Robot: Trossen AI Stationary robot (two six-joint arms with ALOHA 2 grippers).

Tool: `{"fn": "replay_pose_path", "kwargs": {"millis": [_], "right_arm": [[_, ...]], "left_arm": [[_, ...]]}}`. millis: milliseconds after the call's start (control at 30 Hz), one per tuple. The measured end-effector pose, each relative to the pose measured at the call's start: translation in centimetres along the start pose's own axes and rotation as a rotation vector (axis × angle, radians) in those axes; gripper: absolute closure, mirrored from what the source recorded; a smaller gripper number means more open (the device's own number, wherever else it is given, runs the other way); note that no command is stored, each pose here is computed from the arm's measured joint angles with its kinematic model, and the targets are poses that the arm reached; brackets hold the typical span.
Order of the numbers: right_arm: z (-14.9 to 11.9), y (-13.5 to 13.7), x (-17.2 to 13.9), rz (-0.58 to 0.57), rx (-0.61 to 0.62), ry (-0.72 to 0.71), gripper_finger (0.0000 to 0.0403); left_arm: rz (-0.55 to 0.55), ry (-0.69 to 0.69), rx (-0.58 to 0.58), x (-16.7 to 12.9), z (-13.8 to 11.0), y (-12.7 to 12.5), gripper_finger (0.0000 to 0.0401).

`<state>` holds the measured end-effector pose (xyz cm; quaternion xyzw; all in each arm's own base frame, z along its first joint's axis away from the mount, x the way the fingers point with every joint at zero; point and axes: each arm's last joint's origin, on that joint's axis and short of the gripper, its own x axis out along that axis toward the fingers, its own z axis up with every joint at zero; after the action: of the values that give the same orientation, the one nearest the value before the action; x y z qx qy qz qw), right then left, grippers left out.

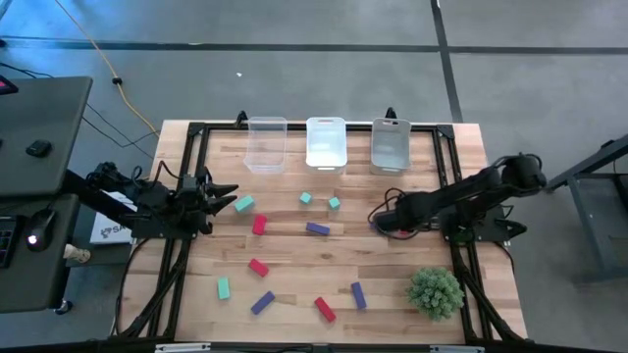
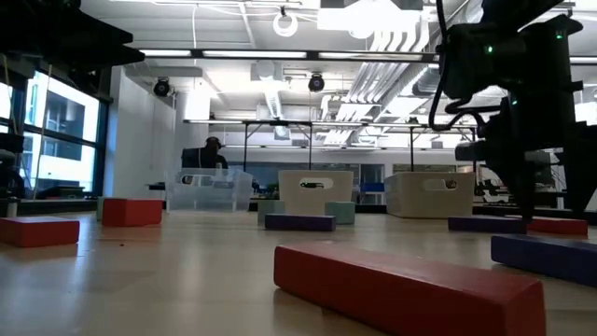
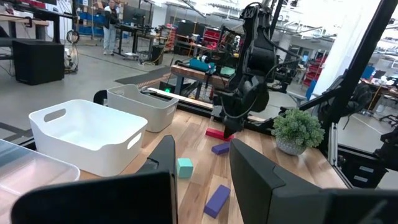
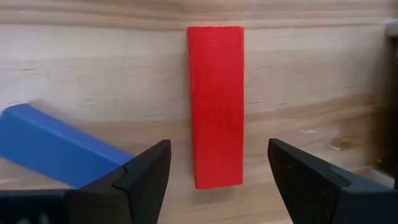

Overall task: Sort & place blocks by color
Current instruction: Put the red block into the gray bin

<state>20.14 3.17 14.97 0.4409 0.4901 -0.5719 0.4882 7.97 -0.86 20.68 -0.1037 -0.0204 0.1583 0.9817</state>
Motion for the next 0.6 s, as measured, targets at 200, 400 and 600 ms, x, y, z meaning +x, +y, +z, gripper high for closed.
{"fn": "replay_pose_path", "kwargs": {"millis": [200, 400, 600], "right_arm": [[-0.2, 0.4, 1.0, -0.055, 0.017, -0.013, 0.0144], [-0.3, 0.9, 1.6, -0.068, 0.018, -0.022, 0.0144], [-0.4, 1.0, 1.8, -0.067, 0.030, -0.020, 0.0144]], "left_arm": [[-0.001, 0.000, 0.000, 0.0, 0.0, 0.0, 0.0330], [0.000, 0.000, 0.000, 0.0, 0.0, 0.0, 0.0330], [0.000, 0.000, 0.000, 0.0, 0.0, 0.0, 0.0330]]}}
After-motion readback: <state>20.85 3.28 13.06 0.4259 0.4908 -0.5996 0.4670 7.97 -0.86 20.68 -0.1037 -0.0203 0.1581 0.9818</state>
